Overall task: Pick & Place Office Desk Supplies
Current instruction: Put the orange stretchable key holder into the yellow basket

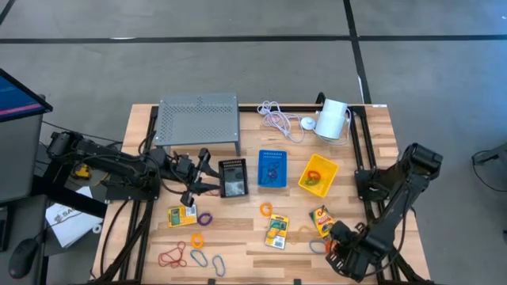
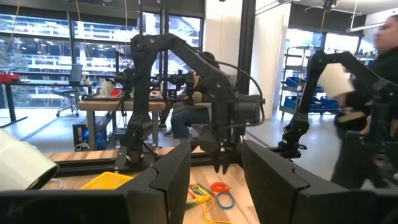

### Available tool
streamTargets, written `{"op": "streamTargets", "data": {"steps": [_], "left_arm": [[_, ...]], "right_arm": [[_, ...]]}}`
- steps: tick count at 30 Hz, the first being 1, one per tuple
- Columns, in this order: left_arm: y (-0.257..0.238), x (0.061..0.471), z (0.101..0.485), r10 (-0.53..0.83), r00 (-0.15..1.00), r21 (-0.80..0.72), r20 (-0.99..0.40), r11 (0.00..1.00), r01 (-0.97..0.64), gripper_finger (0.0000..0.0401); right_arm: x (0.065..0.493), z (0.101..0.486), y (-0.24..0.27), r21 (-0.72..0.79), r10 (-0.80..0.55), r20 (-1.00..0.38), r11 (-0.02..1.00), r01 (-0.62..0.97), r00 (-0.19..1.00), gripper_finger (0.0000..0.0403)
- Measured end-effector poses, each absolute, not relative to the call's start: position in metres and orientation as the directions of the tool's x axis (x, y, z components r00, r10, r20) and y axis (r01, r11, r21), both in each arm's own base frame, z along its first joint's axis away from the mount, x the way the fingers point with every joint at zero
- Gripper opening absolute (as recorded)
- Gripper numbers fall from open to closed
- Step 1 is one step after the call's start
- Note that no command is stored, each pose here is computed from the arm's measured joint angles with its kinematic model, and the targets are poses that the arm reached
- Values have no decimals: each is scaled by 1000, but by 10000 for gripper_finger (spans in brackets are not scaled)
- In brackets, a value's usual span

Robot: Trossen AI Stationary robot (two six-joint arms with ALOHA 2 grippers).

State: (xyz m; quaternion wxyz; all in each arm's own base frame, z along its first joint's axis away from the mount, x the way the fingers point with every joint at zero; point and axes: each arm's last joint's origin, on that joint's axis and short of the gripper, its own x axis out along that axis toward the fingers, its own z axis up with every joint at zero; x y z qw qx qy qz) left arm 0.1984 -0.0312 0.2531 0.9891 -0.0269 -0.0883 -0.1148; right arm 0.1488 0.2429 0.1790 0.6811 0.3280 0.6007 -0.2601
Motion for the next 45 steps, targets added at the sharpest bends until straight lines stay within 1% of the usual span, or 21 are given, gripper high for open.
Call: {"op": "streamTargets", "data": {"steps": [5,9,20,34,40,45], "left_arm": [[-31,198,253,-222,958,-33,181,972,232,140],[-31,198,253,-222,958,-33,181,972,232,140],[-31,198,253,-222,958,-33,180,972,232,140],[-31,198,253,-222,958,-33,180,972,232,140],[-31,198,253,-222,958,-33,180,972,232,140],[-31,198,253,-222,958,-33,180,972,232,140]], "right_arm": [[156,167,245,111,16,-991,637,763,131,149],[160,158,243,70,-22,-994,635,769,109,167],[158,156,242,42,-45,-995,642,766,93,155],[154,144,236,35,-52,-995,643,765,89,163],[153,142,236,24,-63,-994,646,763,85,158],[153,133,241,14,-75,-994,653,757,82,148]]}}
